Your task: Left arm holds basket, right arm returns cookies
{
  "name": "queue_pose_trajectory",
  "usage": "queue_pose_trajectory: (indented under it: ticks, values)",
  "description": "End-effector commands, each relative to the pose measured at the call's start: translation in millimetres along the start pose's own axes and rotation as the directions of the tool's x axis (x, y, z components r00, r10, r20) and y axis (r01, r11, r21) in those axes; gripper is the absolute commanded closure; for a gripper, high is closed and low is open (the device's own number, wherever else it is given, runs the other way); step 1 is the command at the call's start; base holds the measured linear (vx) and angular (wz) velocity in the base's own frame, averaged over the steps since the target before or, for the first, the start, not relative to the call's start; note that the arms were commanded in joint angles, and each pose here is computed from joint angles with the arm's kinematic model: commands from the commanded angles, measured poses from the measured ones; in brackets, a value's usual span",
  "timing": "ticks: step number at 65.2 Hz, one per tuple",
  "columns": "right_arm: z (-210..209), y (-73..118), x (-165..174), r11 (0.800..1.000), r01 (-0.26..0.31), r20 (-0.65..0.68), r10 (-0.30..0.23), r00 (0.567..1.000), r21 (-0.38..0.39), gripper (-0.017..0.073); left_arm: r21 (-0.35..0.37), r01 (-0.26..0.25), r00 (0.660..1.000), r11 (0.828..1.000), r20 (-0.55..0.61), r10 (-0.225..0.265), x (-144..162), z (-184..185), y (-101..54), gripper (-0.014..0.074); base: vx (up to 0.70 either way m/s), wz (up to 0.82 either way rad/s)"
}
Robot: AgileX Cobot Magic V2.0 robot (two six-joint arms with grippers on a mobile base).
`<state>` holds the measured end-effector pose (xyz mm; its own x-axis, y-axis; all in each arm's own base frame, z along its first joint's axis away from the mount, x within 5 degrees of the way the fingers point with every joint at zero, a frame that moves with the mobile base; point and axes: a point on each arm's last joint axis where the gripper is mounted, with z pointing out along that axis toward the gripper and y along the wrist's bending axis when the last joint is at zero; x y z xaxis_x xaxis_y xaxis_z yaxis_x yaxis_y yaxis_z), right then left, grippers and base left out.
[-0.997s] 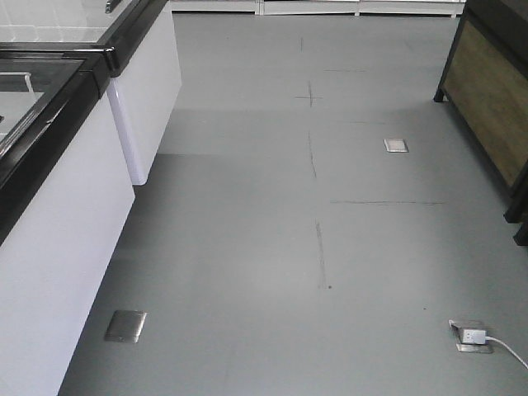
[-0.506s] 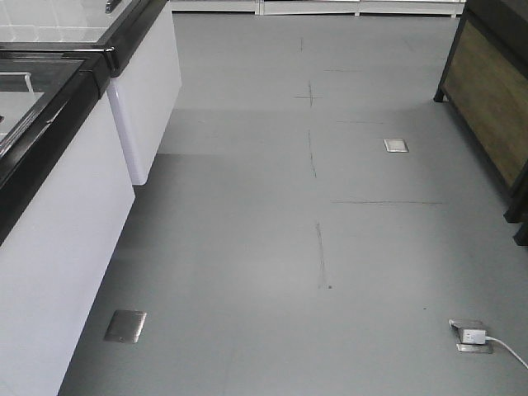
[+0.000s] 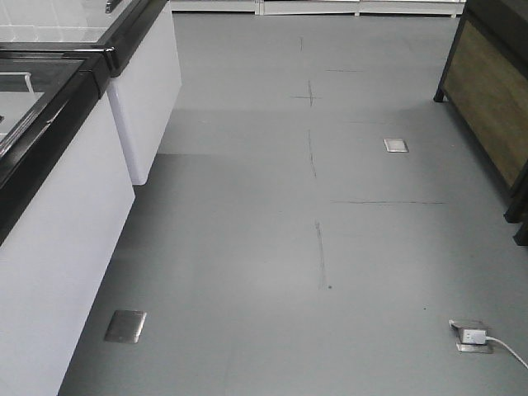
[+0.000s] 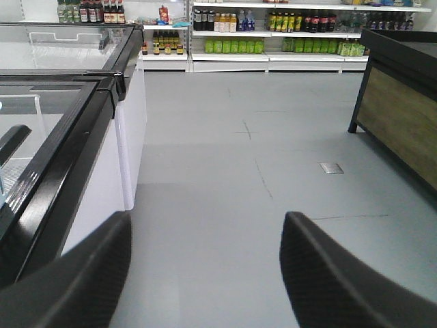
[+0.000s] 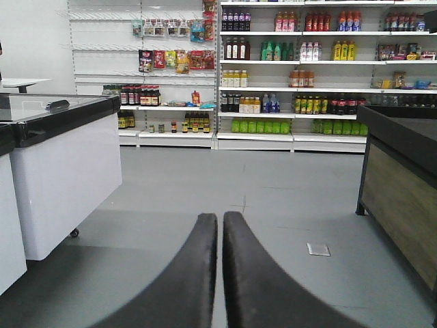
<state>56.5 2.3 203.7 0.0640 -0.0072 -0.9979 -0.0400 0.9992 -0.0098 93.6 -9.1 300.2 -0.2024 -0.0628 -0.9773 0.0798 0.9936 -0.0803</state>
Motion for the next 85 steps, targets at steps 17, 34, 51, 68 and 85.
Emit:
queue_pose_trajectory:
  ticks: [17,34,51,68,85]
  values:
    - [-0.8,0.7,-1.6,1.0,0.009,0.071,-0.009,0.997,-0.006,0.057,0.021,0.036,0.997,0.999,0.064,-0.037,-14.1,-0.5,-2.4,0.0106,0.0,0.0]
    - [-0.8,0.7,-1.6,1.0,0.009,0.071,-0.009,0.997,-0.006,0.057,-0.057,0.218,0.962,0.974,-0.156,-0.224,-27.5,13.7,-2.4,0.0108,0.0,0.0]
    - [-0.8,0.7,-1.6,1.0,0.009,0.071,-0.009,0.997,-0.006,0.057,-0.192,0.31,0.861,0.931,-0.358,-0.36,-47.3,70.2,-4.6,0.0108,0.0,0.0]
    - [-0.8,0.7,-1.6,1.0,0.009,0.071,-0.009,0.997,-0.006,0.057,-0.266,0.399,0.803,0.878,-0.361,-0.474,-89.6,99.0,8.4,0.0115,0.0,0.0]
    - [-0.8,0.7,-1.6,1.0,0.009,0.071,-0.009,0.997,-0.006,0.057,-0.289,0.55,0.773,0.784,-0.181,-0.609,-140.6,87.0,44.7,0.0133,0.0,0.0]
